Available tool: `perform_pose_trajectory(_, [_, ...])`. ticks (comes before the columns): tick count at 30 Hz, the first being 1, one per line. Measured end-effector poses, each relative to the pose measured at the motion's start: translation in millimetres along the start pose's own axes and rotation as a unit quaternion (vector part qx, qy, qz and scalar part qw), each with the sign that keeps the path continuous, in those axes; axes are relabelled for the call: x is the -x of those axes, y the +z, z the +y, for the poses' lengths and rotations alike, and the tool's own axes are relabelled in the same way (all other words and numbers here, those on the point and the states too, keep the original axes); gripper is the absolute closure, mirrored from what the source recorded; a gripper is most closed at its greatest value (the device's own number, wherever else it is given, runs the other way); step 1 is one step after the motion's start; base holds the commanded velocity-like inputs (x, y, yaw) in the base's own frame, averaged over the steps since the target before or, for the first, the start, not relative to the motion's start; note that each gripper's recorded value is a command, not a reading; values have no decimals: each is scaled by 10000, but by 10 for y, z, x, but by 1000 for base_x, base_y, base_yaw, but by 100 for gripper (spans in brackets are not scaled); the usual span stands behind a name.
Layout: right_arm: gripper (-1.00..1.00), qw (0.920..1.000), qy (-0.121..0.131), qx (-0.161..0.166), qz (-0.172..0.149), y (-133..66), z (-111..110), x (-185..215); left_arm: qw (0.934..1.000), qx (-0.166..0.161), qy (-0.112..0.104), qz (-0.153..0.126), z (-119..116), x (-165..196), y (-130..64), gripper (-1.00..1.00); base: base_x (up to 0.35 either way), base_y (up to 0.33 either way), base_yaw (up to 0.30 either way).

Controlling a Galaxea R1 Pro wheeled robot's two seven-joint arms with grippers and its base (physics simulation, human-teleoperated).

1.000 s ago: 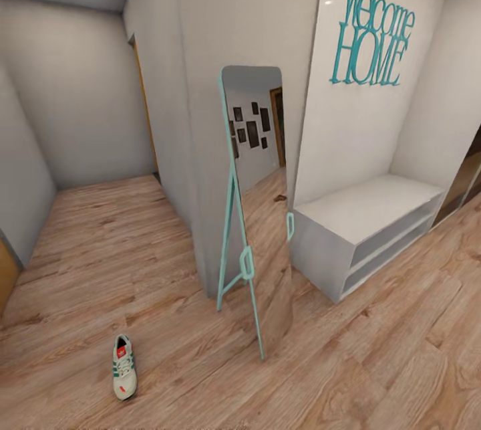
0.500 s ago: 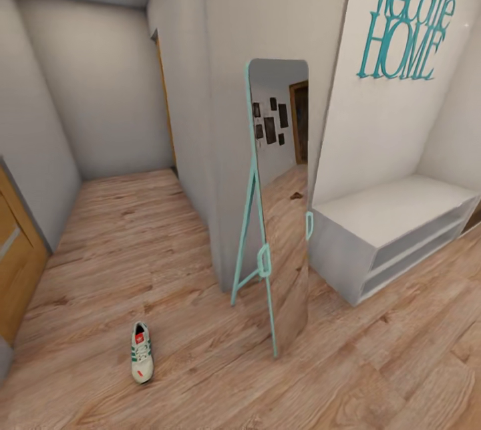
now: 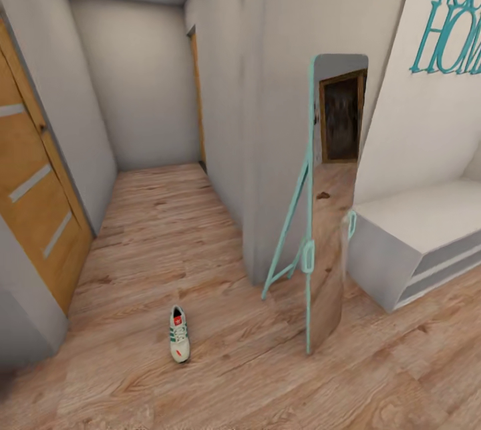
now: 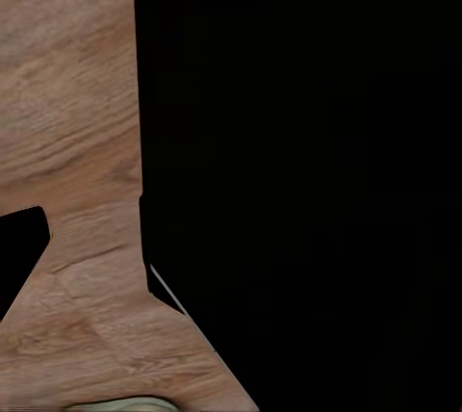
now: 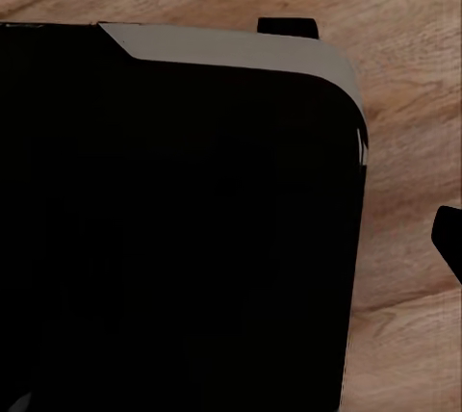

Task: Pick up the two gym shoes and the two sandals from the corridor floor and place them onto the hallstand (shoe rack) in the corridor, making sure they are on the rack and not on the floor. Arrange them so the two gym shoes are next to each other and the two sandals are next to each other.

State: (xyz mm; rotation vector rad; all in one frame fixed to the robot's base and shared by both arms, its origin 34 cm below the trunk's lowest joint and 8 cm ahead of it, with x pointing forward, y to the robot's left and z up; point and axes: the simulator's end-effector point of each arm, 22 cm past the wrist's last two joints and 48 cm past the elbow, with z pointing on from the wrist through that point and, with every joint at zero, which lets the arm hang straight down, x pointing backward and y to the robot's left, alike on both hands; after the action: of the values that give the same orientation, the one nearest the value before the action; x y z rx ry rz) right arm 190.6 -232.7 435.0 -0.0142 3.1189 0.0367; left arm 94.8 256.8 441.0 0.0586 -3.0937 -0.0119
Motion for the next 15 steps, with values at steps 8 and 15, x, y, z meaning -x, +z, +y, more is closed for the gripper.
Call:
perform_pose_trajectory(8, [-100,10000,3,-1,24,2,-1,-17,10000,10,2,6,16,9,1,-100,-18,304,255])
perform_pose_trajectory(15, [-100,10000,-10,-26,-36,4,-35,45,9999,105,6,-96,170,149,7,-100,-3,310,257])
